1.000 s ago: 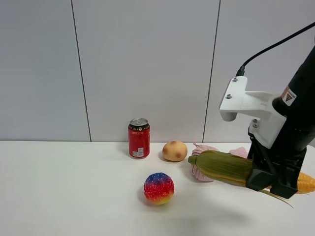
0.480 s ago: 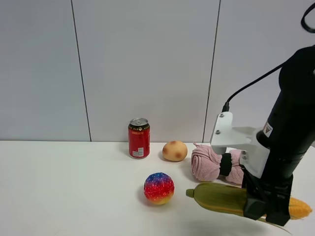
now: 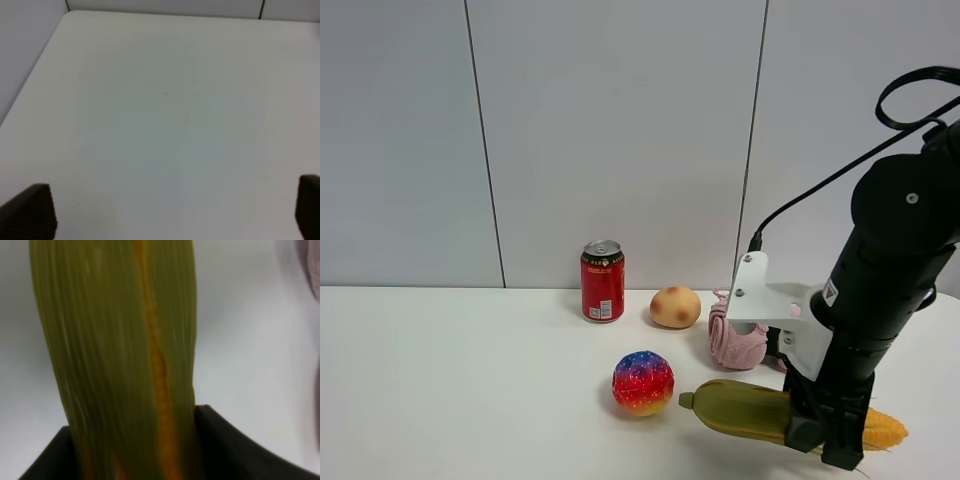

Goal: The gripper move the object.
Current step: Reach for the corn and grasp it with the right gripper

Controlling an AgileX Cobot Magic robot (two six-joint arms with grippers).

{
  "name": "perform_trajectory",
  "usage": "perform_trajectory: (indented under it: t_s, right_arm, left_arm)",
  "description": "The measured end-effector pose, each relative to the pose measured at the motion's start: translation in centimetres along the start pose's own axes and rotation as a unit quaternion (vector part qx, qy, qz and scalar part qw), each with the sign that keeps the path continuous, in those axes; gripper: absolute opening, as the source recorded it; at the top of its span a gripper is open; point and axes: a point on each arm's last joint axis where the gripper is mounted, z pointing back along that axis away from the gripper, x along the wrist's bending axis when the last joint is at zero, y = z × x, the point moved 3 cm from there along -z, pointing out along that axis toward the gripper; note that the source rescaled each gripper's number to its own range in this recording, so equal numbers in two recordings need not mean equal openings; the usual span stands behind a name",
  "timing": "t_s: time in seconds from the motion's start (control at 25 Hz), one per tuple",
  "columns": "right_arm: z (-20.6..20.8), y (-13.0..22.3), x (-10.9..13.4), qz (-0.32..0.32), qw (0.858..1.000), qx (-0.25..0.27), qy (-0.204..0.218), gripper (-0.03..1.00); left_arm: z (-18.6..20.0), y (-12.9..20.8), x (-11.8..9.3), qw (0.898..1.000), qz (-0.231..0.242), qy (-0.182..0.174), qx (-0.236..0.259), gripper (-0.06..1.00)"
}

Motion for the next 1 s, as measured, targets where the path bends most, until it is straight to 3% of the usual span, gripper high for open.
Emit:
perform_trajectory:
  t_s: [0.72,0.8,0.92,1.0]
  right_arm:
    - [-3.2,1.3,-1.0,-0.021,1.000,0.016,-0.005,0.02]
    - [-3.4,1.4,-0.9,-0.021,1.000,0.019,-0.008,0.18]
    - [-3.6,1.4,-0.8,-0.027,0.999,0.022,-0.011,0.58]
    - [-3.6,1.4,-0.8,-0.037,0.999,0.022,-0.011,0.73]
  left_arm:
    - [0.0,0.0,0.0,1.000,0.000,0.000,0.000,1.00]
    - [0.0,0.0,0.0,1.000,0.000,0.000,0.000,1.00]
    - [0.0,0.0,0.0,1.000,0.000,0.000,0.000,1.00]
    - [0.0,0.0,0.0,1.000,0.000,0.000,0.000,1.00]
